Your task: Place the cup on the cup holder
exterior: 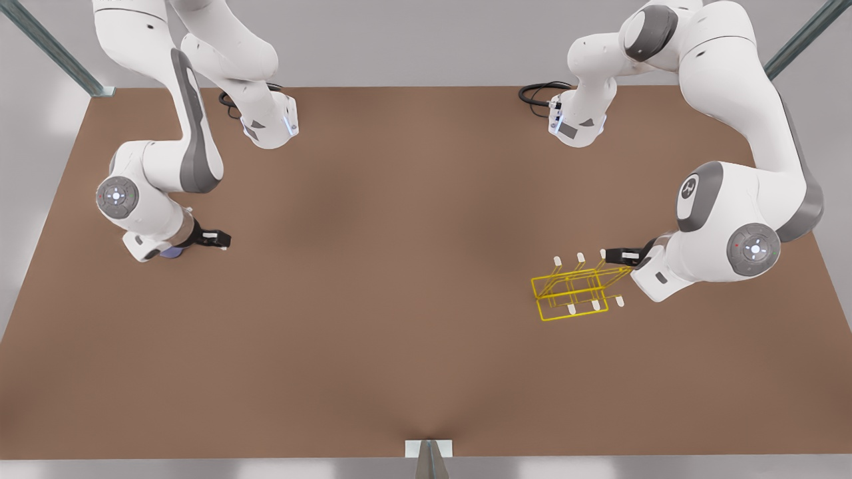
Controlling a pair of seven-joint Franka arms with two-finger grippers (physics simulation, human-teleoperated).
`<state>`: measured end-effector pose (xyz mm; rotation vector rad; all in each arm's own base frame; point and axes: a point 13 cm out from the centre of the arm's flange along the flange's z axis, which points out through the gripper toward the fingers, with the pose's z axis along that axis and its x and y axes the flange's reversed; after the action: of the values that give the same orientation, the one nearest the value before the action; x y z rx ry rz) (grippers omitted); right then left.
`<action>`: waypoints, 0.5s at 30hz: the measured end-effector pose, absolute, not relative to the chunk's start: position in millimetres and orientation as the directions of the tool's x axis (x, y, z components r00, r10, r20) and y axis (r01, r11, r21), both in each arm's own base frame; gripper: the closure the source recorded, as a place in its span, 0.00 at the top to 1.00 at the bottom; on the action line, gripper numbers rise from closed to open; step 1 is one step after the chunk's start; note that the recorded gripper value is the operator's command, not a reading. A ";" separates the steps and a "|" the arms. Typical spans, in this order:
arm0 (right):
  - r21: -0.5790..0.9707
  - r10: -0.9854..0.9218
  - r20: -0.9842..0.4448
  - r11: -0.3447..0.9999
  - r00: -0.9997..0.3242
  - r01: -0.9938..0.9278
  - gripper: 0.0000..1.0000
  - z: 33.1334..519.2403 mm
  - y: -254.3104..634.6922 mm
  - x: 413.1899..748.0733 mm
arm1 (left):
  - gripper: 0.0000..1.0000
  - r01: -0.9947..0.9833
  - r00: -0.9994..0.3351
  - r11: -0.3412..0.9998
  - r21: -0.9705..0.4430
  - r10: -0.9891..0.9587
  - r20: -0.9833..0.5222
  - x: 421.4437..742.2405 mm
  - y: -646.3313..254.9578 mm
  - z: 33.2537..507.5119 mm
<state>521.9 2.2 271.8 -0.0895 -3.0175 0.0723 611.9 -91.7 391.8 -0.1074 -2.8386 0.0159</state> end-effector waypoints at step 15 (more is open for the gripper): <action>-0.060 0.152 0.053 0.987 -0.987 0.149 1.00 224.0 -62.6 465.9 | 1.00 0.071 -0.945 0.997 -0.013 0.071 0.320 604.8 -98.7 389.3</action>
<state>465.9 -62.6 224.0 -0.2334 -3.0745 0.0861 604.8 -98.7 389.3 -0.1027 -2.8142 0.0018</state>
